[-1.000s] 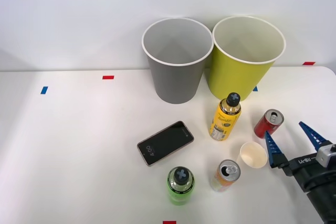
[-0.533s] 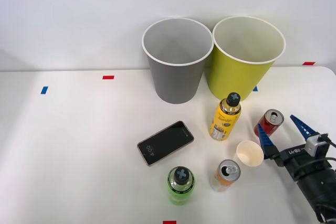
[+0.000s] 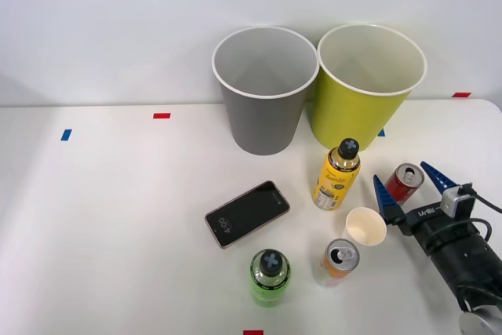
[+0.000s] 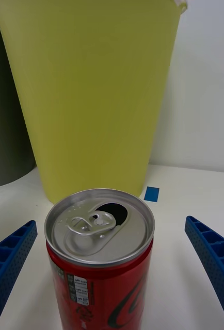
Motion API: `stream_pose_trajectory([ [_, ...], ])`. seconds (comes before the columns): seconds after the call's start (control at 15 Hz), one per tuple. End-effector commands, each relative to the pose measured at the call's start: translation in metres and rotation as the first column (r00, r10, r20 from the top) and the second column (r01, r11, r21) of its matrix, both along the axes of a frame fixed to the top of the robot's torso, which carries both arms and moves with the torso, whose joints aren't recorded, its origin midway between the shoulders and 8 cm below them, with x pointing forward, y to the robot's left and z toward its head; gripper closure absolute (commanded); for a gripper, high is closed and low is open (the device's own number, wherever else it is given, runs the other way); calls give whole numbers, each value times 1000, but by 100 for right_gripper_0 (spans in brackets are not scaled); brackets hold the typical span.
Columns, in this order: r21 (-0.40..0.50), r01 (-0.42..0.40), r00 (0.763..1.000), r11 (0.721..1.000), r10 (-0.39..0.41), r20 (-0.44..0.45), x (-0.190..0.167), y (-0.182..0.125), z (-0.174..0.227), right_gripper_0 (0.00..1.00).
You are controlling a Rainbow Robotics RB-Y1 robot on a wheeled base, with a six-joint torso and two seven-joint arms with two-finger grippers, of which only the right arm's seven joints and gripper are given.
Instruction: Put cans in the gray bin, plastic bottles in the light green bin
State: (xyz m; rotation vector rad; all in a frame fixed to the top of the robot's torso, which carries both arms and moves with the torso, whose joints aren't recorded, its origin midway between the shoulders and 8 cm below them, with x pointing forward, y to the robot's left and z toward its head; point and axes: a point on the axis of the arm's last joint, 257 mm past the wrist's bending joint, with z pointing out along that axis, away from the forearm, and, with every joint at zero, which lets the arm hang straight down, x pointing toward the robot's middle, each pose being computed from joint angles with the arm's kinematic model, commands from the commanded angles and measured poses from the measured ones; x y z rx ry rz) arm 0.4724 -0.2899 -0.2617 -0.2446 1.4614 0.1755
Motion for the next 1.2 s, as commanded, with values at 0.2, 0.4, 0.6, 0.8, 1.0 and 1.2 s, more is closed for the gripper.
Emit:
stream_pose_trajectory([
  [0.2,-12,0,1000,1000,0,-5,1,1,-2,24],
  [0.4,-15,2,1000,1000,-2,-3,1,0,-1,75],
  [0.6,-14,-2,1000,1000,2,-1,1,1,-1,88],
  [0.8,-44,-26,999,999,27,17,1,3,6,98],
  [1.0,-38,-105,994,994,105,-4,3,14,28,100],
  [1.2,-45,-133,991,990,133,-21,7,26,67,100],
])
